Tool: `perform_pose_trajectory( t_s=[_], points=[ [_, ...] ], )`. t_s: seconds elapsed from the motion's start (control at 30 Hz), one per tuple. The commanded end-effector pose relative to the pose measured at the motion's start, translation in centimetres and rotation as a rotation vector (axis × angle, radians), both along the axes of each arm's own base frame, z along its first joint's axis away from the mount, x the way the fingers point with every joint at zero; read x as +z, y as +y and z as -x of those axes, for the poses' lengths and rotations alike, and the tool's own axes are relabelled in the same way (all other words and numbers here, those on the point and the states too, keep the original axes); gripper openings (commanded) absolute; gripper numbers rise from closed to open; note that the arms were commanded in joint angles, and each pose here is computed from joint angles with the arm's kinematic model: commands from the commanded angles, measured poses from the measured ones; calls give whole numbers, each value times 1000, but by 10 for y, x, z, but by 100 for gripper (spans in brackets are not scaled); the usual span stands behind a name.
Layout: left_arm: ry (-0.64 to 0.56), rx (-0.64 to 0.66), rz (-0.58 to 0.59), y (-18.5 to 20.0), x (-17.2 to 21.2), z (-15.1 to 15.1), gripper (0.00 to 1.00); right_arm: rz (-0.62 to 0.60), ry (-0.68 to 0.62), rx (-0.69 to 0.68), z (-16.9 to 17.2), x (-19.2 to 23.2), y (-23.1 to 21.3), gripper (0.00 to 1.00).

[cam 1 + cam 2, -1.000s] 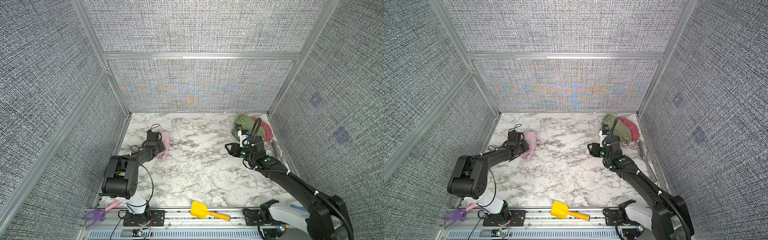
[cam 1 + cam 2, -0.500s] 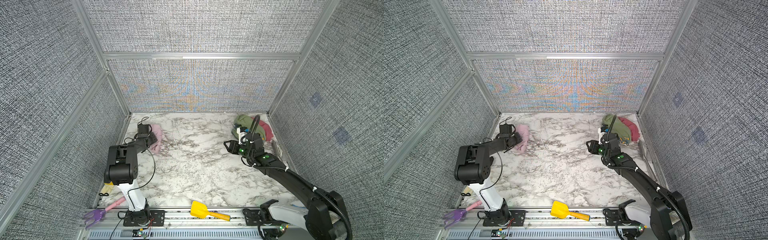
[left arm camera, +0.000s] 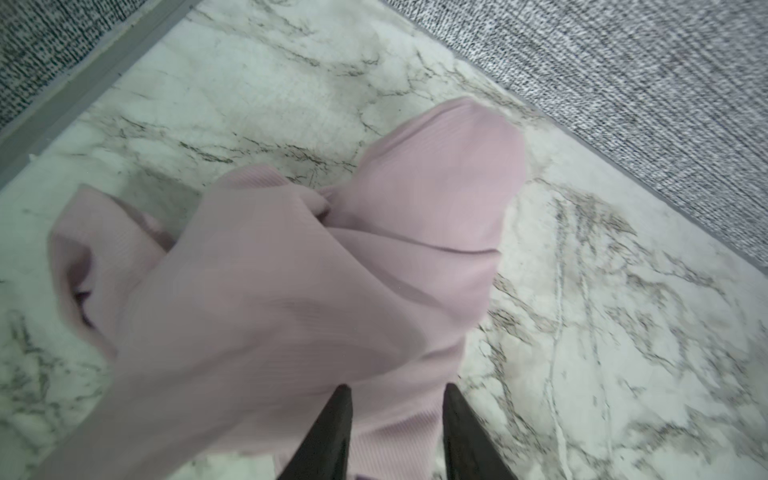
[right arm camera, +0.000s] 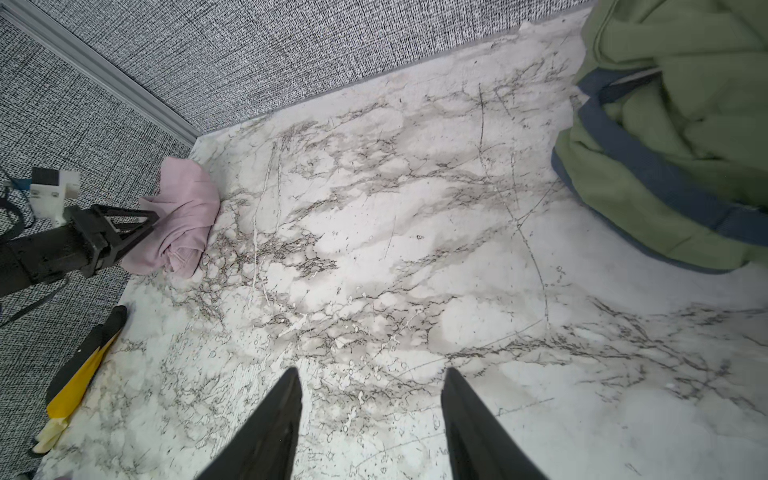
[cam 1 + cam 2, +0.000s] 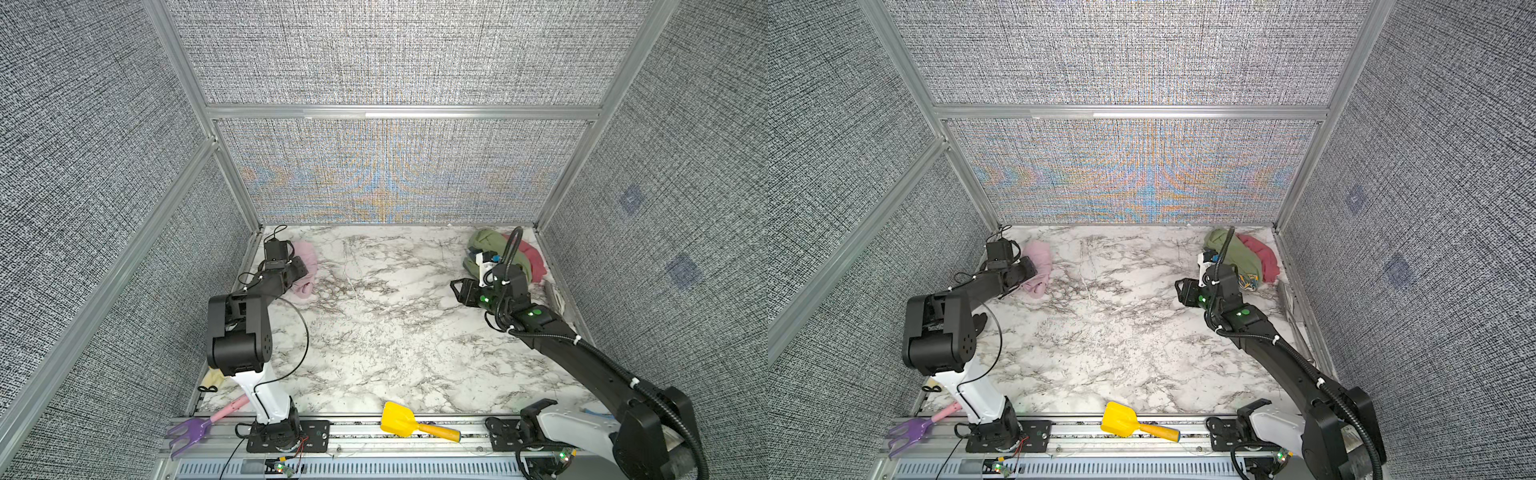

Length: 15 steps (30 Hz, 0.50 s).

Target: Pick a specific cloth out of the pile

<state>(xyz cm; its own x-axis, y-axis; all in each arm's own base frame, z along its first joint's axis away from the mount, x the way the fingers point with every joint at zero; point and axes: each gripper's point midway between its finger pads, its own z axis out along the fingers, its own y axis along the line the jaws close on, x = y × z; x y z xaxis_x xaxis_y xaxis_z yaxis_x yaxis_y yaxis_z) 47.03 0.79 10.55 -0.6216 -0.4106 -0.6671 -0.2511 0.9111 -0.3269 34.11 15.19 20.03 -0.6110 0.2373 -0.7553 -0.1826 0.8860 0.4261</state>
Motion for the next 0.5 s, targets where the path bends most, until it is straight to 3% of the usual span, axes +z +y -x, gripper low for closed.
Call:
perform_pose_trajectory(
  t_s=[0.0,0.17,0.47],
  points=[
    [-59,-10,-62,-7,26,13,40,61,-41,-35,-3,9,-12,56],
    [-185,-44,-159,-25,62,45,41,164,-108,-127,-7,18,-39,57],
    [-442,-128,-275,-32,94,94,47,436,-245,-496,-6,18,-135,69]
  ],
)
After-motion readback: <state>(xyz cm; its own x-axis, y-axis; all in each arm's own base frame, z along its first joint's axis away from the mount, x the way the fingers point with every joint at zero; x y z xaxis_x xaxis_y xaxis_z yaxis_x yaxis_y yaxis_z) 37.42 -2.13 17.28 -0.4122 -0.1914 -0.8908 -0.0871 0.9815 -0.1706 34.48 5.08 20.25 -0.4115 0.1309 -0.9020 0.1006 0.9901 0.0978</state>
